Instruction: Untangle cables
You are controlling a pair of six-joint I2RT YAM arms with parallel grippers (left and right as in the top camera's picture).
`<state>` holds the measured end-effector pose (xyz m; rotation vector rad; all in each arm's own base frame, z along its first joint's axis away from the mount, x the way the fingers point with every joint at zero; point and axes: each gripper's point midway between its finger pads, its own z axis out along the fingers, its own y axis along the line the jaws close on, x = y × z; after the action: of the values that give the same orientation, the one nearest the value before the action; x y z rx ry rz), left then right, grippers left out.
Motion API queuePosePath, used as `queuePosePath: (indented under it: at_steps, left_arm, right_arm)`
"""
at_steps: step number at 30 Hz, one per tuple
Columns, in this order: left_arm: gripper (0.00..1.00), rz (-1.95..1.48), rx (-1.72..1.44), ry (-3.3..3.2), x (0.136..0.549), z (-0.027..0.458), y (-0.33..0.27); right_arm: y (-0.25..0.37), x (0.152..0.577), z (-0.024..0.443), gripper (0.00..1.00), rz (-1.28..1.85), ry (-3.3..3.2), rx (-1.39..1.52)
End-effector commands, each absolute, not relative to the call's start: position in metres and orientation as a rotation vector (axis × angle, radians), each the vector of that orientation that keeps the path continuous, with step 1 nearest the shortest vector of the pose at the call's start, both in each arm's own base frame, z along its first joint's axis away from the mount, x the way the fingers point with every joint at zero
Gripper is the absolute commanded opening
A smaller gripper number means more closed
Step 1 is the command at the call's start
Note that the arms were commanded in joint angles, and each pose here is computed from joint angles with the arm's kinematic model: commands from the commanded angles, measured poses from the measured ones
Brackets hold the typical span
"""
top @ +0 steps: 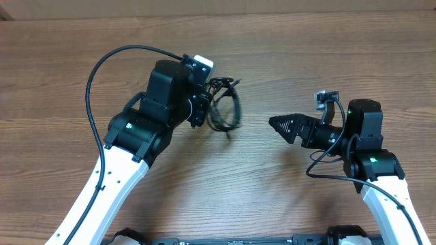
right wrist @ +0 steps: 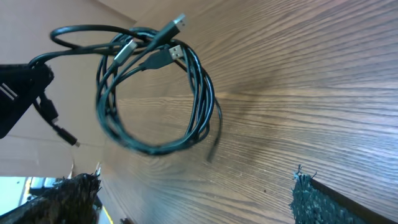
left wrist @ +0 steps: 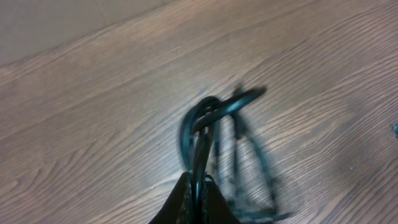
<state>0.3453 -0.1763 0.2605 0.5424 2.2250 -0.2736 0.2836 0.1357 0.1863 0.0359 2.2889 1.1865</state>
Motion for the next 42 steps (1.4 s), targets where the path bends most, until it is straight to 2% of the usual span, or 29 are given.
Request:
queuePosePath:
  at_steps: [1,13,22,35,42]
  left_arm:
    - [0.04,-0.313,0.525,2.169,0.344,0.28,-0.179]
    - [0.04,-0.62,0.36,2.194,0.335,0.29,-0.205]
    - [0.04,-0.984,-0.142,2.348,0.32,0.288,-0.218]
    - [0.04,-1.252,-0.9,2.347,0.32,0.288,-0.218]
    - [0.04,-1.345,-1.13,2.336,0.31,0.288,-0.232]
  right_arm:
    - [0.15,0.277,0.196,1.0,1.233,2.258,-0.093]
    - [0.201,0.251,0.205,1.0,1.255,2.182,-0.453]
    - [0.209,0.256,0.218,1.0,1.25,2.096,-0.512]
    - [0.209,0.255,0.218,1.0,1.252,2.099,-0.511]
    - [0.209,0.255,0.218,1.0,1.252,2.098,-0.512]
